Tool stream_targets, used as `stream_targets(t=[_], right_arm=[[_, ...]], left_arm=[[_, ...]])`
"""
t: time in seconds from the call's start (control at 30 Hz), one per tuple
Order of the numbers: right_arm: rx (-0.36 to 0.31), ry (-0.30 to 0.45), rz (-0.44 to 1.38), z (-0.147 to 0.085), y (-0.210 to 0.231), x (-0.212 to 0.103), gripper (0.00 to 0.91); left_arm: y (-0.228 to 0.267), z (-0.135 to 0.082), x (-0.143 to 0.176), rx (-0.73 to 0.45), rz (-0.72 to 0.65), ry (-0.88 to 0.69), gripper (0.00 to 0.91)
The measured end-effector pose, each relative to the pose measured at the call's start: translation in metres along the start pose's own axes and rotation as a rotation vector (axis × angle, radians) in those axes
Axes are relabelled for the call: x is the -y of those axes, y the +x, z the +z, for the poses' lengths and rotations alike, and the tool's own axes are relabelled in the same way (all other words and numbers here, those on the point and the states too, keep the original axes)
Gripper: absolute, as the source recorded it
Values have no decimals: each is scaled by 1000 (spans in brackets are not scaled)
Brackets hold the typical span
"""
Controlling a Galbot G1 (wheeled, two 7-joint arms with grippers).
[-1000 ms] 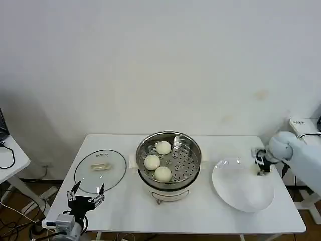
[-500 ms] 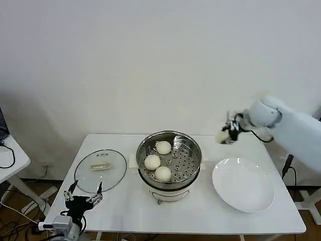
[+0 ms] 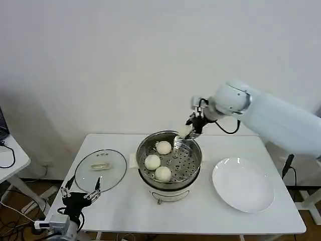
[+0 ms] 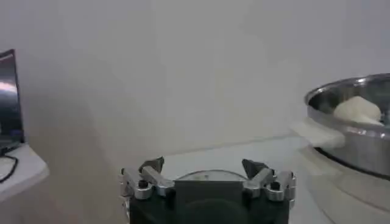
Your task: Take steamed baozi put them in steamer then cover it.
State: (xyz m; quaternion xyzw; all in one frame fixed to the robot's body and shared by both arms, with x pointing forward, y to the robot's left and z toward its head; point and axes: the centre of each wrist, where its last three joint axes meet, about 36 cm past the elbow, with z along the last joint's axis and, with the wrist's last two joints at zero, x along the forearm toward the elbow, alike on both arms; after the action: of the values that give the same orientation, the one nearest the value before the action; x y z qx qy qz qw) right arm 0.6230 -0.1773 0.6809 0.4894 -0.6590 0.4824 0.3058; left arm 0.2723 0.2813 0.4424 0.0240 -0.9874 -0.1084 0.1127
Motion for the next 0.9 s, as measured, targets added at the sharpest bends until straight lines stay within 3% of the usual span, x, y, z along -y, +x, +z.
stream_targets(t=[0.27, 0.6, 0.9], right_arm=[[-38, 3, -81, -9, -33, -15, 584], [-132, -25, -144, 15, -72, -27, 584], [-174, -27, -142, 24, -84, -28, 584]], left_arm=[[-4, 2, -4, -2, -9, -4, 907], [-7, 5, -5, -6, -17, 1, 907], [-8, 5, -5, -4, -16, 3, 907]])
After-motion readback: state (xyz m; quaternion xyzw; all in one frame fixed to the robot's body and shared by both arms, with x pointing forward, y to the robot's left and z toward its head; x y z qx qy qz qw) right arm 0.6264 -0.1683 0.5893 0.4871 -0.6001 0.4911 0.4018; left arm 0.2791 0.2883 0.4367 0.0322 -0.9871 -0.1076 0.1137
